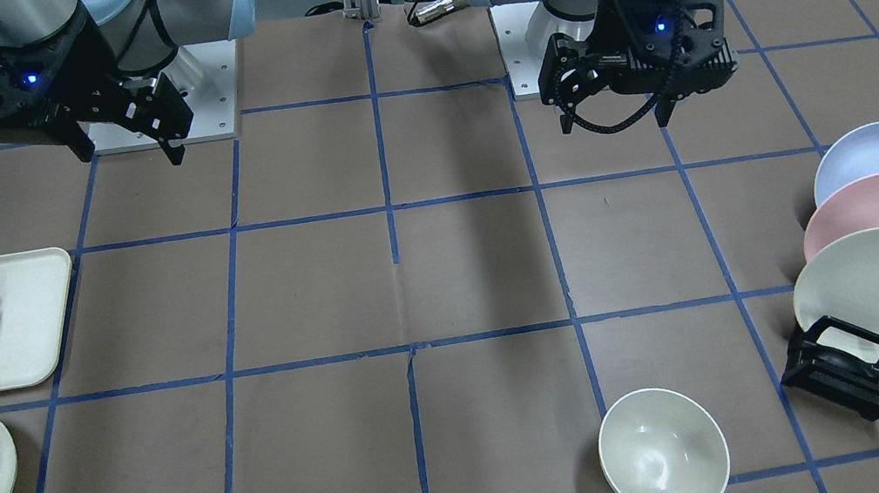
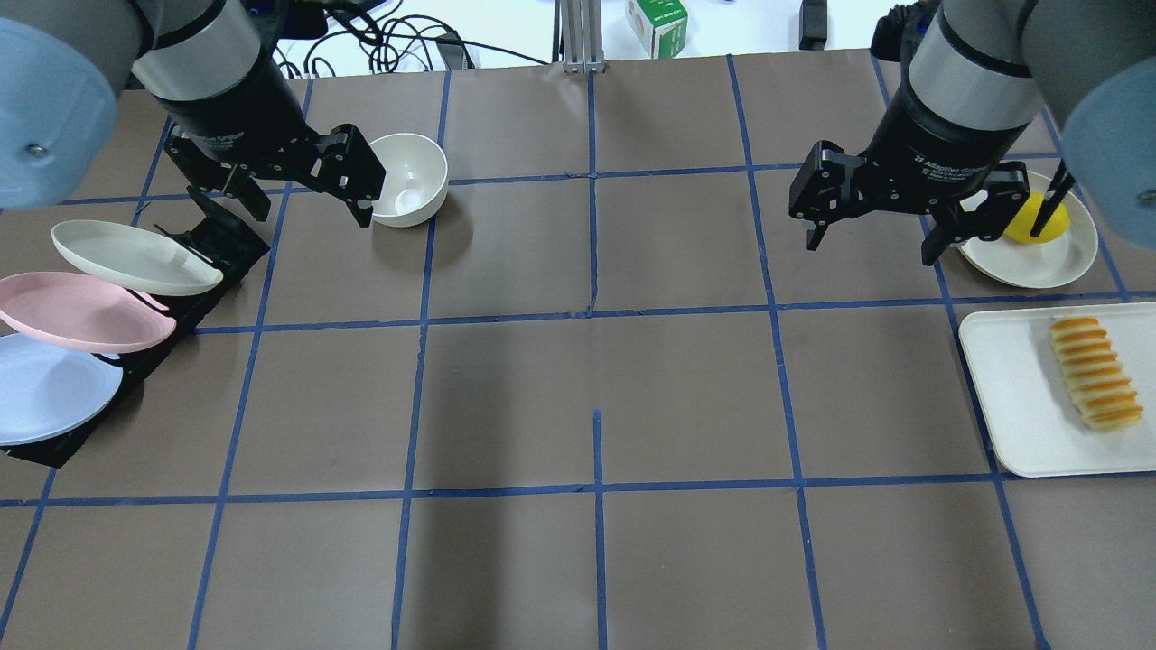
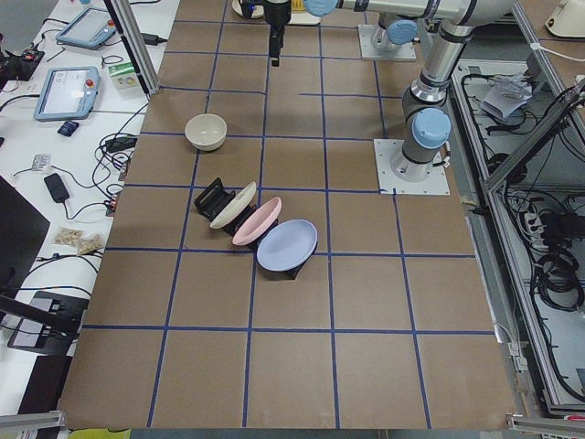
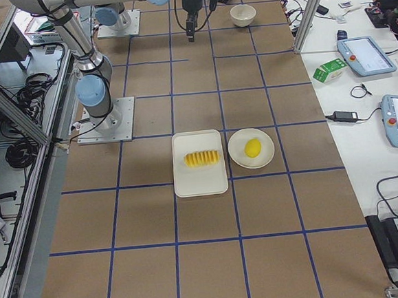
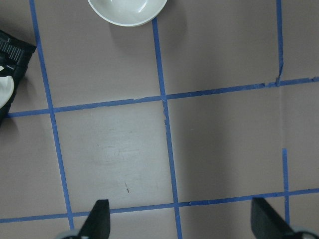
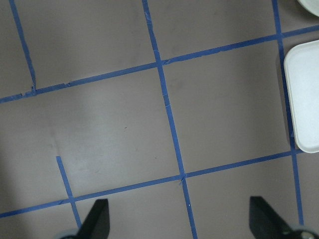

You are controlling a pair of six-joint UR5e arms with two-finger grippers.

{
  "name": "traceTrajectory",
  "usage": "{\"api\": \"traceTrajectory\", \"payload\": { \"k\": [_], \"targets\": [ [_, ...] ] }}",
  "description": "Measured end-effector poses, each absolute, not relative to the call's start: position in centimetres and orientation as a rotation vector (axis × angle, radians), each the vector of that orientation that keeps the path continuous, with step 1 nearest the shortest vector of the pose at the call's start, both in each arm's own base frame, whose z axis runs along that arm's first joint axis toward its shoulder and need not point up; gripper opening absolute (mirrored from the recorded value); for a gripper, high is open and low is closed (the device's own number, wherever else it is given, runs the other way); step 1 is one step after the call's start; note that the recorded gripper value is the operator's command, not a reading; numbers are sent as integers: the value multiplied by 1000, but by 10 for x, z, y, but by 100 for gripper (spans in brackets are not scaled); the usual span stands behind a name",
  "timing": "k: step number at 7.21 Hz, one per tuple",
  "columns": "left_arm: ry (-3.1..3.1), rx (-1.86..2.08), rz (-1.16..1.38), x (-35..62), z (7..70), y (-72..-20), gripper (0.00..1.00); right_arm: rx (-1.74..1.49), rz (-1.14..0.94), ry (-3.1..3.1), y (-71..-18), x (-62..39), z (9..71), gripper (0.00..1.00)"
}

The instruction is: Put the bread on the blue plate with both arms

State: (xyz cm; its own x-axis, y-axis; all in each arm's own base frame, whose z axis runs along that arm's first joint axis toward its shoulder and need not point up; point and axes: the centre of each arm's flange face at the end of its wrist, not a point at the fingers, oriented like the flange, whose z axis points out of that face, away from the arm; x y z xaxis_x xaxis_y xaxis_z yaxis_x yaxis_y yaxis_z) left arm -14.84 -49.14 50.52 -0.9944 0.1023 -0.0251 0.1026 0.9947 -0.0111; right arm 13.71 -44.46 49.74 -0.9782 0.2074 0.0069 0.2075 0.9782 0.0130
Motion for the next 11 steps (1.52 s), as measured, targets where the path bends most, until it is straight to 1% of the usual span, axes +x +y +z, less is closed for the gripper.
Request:
{"api": "traceTrajectory", "payload": {
  "k": [2, 6, 8, 9, 11],
  "targets": [
    [3110, 163, -26, -148, 505, -493, 100, -327, -26, -3117, -444, 137, 497, 100],
    [3059, 119, -127, -128, 506, -514, 100, -327, -40, -3113, -444, 137, 495, 100],
    [3039, 83, -139, -117, 505, -512, 100, -335, -31, -3112, -446, 134, 495, 100],
    [3036, 6, -124, -90, 501, -516, 100, -341, -28, -3108, -447, 132, 496, 100],
    [3024, -268, -60, 14, 486, -521, 100, -345, -40, -3114, -446, 132, 495, 100]
  ]
}}
